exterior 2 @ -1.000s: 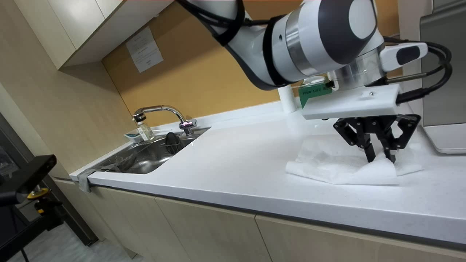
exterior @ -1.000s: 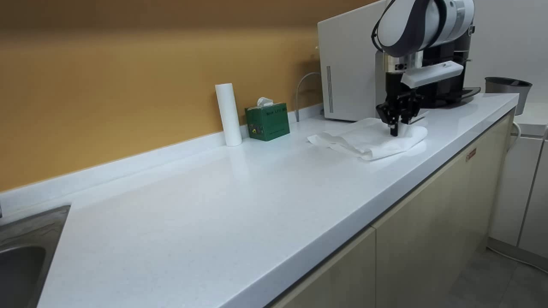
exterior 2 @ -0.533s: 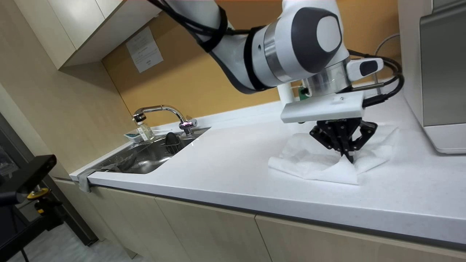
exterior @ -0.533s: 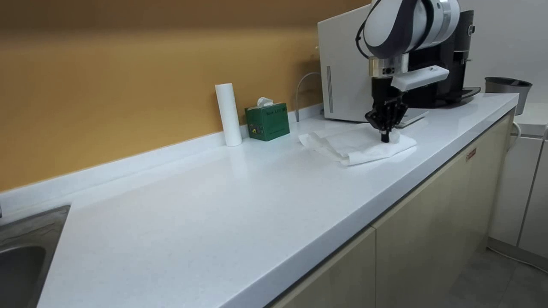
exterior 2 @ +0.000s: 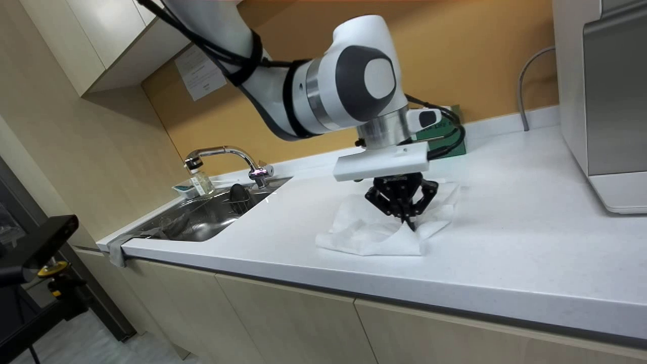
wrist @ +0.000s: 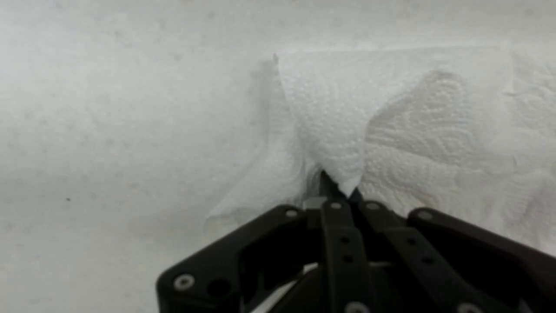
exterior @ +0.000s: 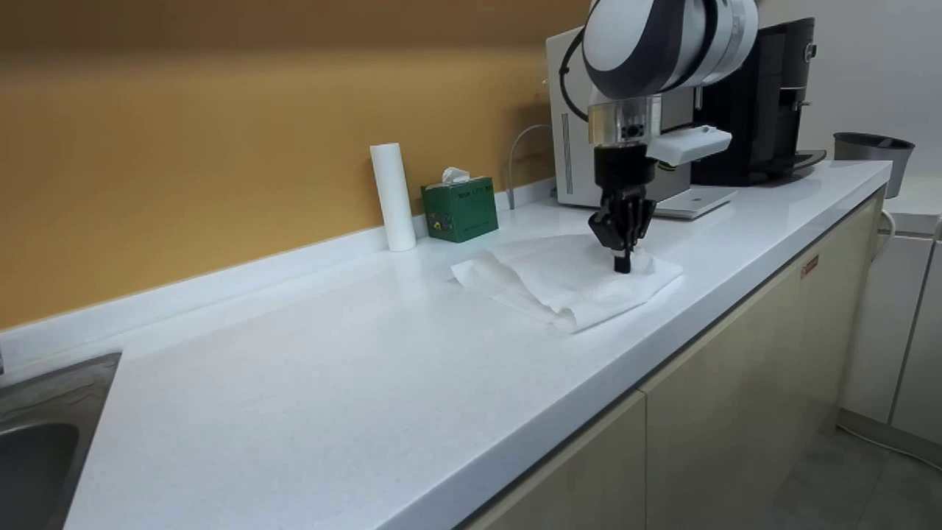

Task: Use the white napkin to wipe the counter.

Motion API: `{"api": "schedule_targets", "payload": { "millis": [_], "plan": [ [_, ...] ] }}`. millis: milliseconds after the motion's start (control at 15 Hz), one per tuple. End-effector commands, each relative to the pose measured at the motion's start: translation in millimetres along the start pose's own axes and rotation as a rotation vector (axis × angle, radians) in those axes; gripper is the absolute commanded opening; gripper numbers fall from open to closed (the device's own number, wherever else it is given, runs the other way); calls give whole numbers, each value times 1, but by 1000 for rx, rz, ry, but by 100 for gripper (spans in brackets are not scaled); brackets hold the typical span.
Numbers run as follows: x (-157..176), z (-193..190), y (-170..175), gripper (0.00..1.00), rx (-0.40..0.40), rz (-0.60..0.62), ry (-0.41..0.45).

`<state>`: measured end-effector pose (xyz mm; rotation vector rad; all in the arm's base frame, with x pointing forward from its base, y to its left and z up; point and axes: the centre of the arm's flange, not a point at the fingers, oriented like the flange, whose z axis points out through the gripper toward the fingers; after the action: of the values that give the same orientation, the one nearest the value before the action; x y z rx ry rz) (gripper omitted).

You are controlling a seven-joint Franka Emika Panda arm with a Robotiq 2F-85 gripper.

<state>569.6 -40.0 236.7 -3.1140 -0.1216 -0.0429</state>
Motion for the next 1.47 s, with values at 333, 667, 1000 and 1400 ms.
{"api": "schedule_targets", "payload": {
  "millis": [333,667,1000,1400],
  "plan": [
    [-47,6,-14,0,21,-52,-162],
    [-59,13,44,0,-41,121,-172],
    [-62,17,104,0,-92,318,-158],
    [-31,15,124,0,-105,406,-120]
  ]
}}
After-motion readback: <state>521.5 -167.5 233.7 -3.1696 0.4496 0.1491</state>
